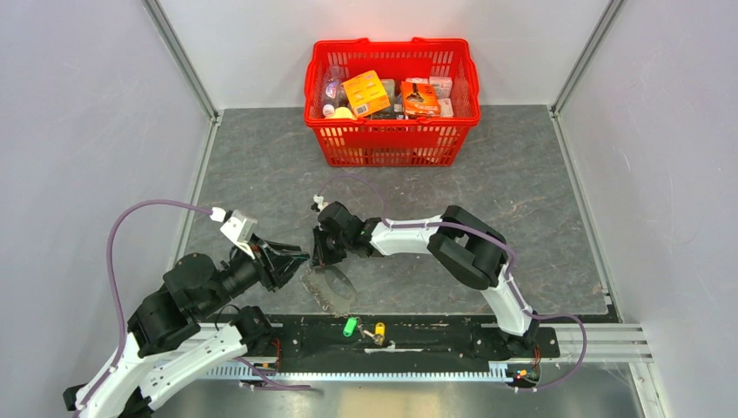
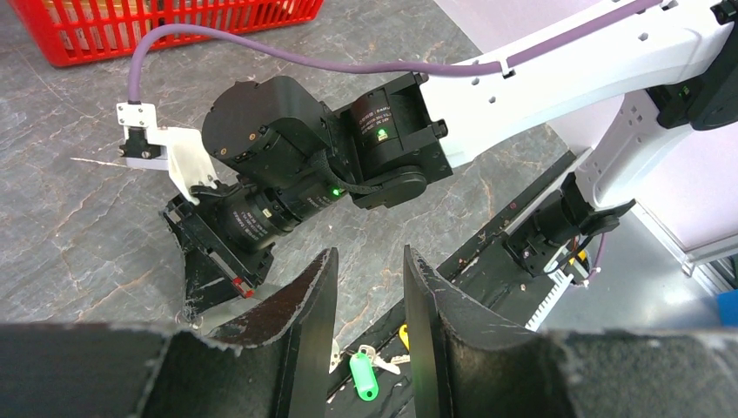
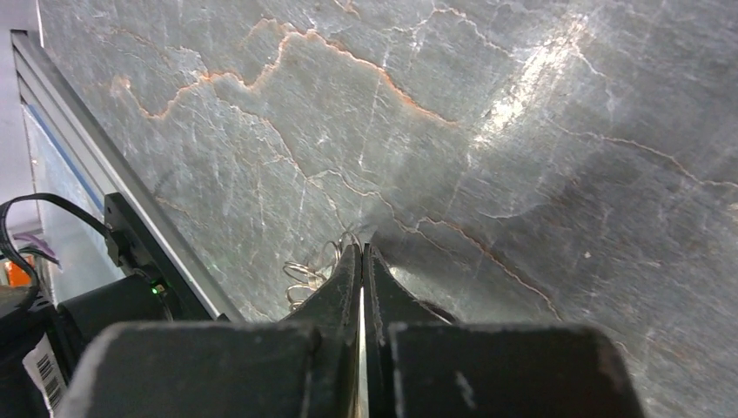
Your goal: Put the keys on the keyring
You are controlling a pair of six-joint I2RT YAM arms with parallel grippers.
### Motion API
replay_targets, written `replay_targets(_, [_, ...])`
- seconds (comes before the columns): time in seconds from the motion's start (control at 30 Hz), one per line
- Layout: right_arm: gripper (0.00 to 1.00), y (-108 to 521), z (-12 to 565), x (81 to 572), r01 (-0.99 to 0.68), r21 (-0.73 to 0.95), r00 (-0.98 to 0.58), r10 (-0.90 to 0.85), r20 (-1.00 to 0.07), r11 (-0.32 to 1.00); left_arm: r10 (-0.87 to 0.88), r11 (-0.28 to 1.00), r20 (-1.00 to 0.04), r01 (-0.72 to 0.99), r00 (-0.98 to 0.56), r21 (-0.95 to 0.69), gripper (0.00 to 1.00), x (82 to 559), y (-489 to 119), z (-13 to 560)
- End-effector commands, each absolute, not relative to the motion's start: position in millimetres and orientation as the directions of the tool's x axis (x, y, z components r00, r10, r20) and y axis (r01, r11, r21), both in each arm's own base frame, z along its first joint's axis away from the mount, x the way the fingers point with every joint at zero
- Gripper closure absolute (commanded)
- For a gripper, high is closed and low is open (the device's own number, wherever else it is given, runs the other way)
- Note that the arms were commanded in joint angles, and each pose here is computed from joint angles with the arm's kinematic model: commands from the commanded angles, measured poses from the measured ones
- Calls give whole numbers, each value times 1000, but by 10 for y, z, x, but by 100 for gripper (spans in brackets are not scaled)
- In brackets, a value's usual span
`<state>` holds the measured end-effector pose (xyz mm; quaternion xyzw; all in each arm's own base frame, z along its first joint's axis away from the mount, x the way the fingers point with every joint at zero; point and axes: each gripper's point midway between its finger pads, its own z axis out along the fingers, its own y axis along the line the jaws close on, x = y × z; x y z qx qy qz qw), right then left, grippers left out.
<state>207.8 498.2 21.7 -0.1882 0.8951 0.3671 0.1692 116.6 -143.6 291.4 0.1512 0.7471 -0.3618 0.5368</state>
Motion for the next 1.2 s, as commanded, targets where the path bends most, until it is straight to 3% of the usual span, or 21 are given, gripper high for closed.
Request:
replay_targets(0.0, [100,5090,368,2150,-500,602,-847,-209,-488,622,-147,701,-922,620,-359,-353,59,1198,-1442,2930])
replay_targets(0.43, [100,4632,1412,2082,-639,541,-707,-139,-694,547,-236,606,-896,664,-377,-438,59,1036,-1505,3199])
replay_targets(0.77, [100,3863,2470,1888,-758,418,-491,-15,-871,501,-318,472,-869,731,-380,-493,59,893,-1646,3491])
replay_targets(1.17, [100,3202,3468,1446,-830,395,-377,126,-917,394,-391,378,-851,782,-351,-496,58,832,-1726,3795])
